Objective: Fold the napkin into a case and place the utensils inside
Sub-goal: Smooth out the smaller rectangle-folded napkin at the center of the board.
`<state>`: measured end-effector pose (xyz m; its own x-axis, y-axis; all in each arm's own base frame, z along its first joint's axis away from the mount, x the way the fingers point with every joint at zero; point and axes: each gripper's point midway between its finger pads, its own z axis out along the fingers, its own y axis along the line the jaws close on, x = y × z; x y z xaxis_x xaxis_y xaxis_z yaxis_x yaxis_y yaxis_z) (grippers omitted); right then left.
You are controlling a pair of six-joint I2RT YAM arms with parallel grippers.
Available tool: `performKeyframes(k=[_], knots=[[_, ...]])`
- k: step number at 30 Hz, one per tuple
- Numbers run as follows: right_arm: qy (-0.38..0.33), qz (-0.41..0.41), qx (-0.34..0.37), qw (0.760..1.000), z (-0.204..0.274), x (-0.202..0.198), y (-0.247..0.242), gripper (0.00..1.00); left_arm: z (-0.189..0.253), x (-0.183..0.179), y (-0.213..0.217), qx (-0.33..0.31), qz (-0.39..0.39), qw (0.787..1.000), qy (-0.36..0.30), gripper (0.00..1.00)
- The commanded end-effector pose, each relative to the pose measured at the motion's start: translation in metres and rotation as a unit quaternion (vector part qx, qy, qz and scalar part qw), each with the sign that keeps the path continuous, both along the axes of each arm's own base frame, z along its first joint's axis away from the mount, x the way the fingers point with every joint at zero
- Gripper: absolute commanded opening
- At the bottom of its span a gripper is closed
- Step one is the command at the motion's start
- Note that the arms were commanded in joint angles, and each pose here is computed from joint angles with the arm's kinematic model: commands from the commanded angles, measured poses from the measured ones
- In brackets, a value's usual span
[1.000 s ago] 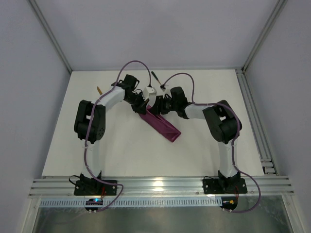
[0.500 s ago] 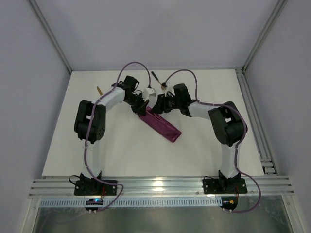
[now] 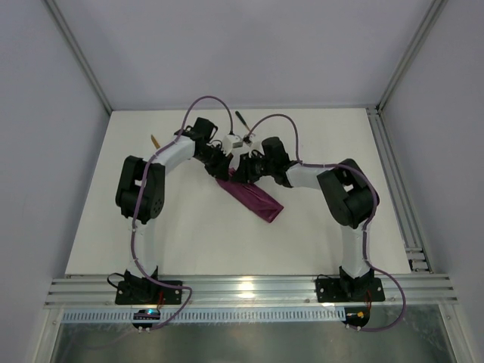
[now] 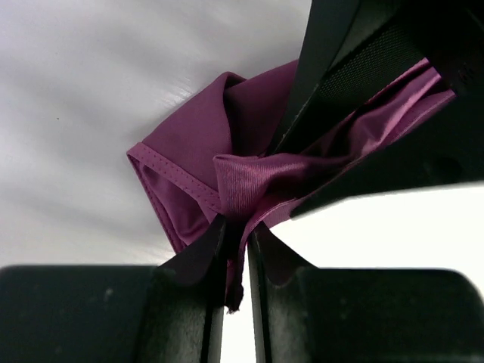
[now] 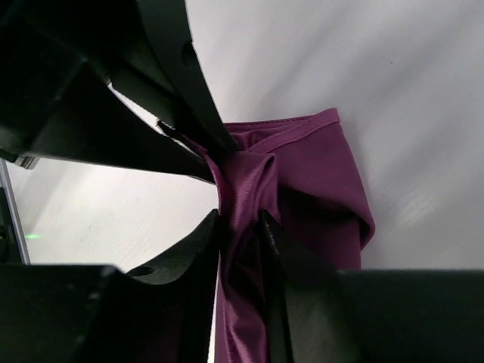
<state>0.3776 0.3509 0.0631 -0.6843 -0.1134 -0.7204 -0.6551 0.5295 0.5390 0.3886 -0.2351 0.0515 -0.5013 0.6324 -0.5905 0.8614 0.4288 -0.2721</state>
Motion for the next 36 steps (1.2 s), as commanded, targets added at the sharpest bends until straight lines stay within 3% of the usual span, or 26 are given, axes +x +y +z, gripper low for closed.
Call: performKeyframes(k=[1, 5, 6, 12, 15, 21, 24, 29, 36], knots=[[-0.017, -0.005, -0.002, 1.0, -0.006, 0.006, 0.001, 0.29, 0.023, 0.01, -0.01, -0.028, 0.014, 0.999, -0.022, 0.17], [-0.01, -0.006, 0.001, 1.0, -0.011, 0.008, 0.002, 0.05, 0.023, 0.016, -0.01, -0.026, 0.03, 0.999, -0.026, 0.22], [-0.009, -0.007, 0.002, 1.0, -0.012, 0.009, 0.001, 0.04, 0.022, 0.017, -0.011, -0.024, 0.032, 0.999, -0.026, 0.24], [-0.012, -0.006, -0.005, 1.0, -0.017, 0.011, -0.006, 0.04, 0.049, 0.017, -0.01, -0.046, 0.03, 0.998, -0.037, 0.39], [-0.019, 0.006, -0.009, 1.0, -0.017, 0.009, -0.006, 0.04, 0.066, 0.024, -0.005, -0.059, 0.045, 0.996, -0.046, 0.42], [-0.014, 0.015, -0.016, 1.0, -0.023, 0.003, -0.007, 0.04, 0.036, 0.054, 0.018, 0.035, 0.104, 0.991, -0.077, 0.31], [-0.001, 0.006, -0.013, 1.0, -0.028, 0.001, -0.009, 0.04, 0.013, 0.046, 0.006, 0.078, 0.063, 0.991, -0.092, 0.3], [0.002, -0.009, -0.007, 1.0, -0.03, -0.009, -0.012, 0.04, 0.026, 0.054, -0.005, 0.053, 0.074, 0.987, -0.134, 0.33], [0.036, -0.025, -0.01, 0.999, -0.032, -0.022, -0.01, 0.04, 0.017, 0.043, -0.011, 0.059, 0.048, 0.992, -0.1, 0.34]])
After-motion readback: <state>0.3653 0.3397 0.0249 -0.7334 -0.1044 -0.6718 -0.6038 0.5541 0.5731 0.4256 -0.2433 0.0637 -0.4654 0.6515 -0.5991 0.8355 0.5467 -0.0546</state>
